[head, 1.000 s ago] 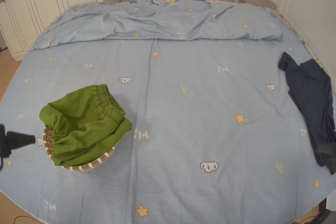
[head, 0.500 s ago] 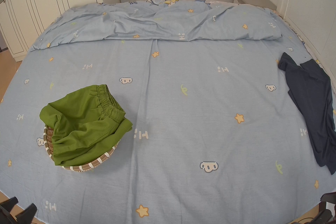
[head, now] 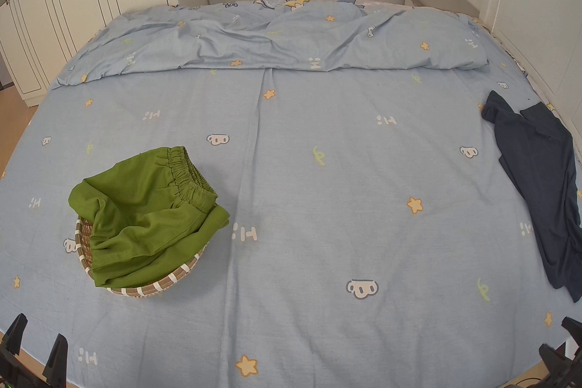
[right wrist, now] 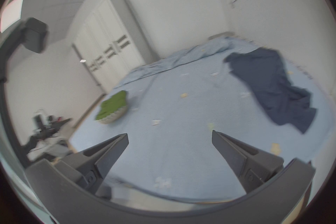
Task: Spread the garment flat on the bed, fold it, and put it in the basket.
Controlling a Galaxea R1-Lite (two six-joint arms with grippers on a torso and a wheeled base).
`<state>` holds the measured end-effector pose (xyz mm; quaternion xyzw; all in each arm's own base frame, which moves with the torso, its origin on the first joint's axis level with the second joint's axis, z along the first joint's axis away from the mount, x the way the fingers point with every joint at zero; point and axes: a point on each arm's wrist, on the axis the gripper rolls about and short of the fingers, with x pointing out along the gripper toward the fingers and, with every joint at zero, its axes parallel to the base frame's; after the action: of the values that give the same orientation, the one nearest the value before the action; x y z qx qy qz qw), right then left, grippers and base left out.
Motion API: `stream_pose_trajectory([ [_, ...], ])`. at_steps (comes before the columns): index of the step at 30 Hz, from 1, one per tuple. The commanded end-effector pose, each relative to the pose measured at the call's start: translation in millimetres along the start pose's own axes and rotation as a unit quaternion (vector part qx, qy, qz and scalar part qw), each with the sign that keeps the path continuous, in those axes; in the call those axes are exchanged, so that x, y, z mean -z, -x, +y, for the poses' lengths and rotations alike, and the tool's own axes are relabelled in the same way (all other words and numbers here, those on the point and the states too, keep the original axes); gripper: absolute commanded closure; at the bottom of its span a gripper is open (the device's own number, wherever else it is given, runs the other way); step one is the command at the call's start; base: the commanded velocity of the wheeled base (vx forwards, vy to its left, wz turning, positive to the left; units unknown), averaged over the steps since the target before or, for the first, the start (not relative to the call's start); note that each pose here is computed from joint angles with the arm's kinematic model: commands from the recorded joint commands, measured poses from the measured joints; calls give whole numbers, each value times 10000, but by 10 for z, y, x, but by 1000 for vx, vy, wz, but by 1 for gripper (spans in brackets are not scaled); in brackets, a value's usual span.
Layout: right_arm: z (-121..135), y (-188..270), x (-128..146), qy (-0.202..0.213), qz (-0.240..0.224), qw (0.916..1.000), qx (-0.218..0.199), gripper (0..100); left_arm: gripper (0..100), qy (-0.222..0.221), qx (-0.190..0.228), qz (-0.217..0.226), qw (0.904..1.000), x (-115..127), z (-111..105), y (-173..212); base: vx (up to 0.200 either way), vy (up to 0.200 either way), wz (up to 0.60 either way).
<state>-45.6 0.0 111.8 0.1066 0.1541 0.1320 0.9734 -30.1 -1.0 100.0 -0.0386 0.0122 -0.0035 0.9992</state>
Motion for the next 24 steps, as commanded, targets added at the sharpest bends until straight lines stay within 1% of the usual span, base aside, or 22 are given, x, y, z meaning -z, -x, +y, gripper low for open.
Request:
stream_pose_trajectory([
  [1,-38,-32,201,478,-466,9878,1406,0,0,-521,-251,-142,9982,236,36,-80,0,0,0],
  [2,-38,-32,201,478,-466,9878,1406,0,0,-521,-251,-142,9982,236,36,-80,0,0,0],
  [3,-75,-68,189,500,-633,9787,1888,0,0,-490,-258,-143,9984,236,37,-80,0,0,0],
  [5,-100,-102,191,452,-806,9726,2134,0,0,-360,-241,-145,9990,236,37,-80,0,0,0],
  [6,-107,-118,197,467,-845,9716,2160,0,0,-330,-248,-147,9990,236,38,-80,0,0,0],
  [8,-130,-182,205,610,-1100,9682,2163,0,0,-307,-255,-147,9991,236,38,-80,0,0,0],
  [10,-141,-236,199,905,-1411,9641,2060,0,0,-314,-240,-147,9991,236,38,-80,0,0,0],
  [11,-143,-252,197,976,-1522,9633,1986,0,0,-307,-240,-147,9991,236,38,-80,0,0,0],
  [12,-143,-257,196,1000,-1560,9632,1947,0,0,-307,-240,-147,9991,236,38,-80,0,0,0],
  [16,-114,-275,207,1119,-1501,9749,1208,0,0,-307,-240,-147,9991,236,37,-80,0,0,0],
  [17,-111,-282,212,1177,-1490,9758,1086,0,0,-307,-240,-147,9991,236,37,-80,0,0,0],
  [18,-100,-285,205,1264,-1544,9761,859,0,0,-307,-248,-147,9991,236,38,-80,0,0,0],
  [19,-99,-292,201,1252,-1639,9752,799,0,0,-307,-240,-147,9991,236,37,-80,0,0,0],
  [20,-103,-300,210,1260,-1646,9749,807,0,0,-307,-240,-147,9991,236,37,-80,0,0,0],
  [21,-115,-306,217,1182,-1672,9738,994,0,0,-307,-240,-147,9991,236,37,-80,0,0,0],
  [23,-151,-313,267,908,-1496,9732,1489,0,0,-314,-240,-147,9991,236,37,-80,0,0,0],
  [24,-152,-312,269,861,-1461,9737,1519,0,0,-307,-240,-147,9991,236,37,-80,0,0,0],
])
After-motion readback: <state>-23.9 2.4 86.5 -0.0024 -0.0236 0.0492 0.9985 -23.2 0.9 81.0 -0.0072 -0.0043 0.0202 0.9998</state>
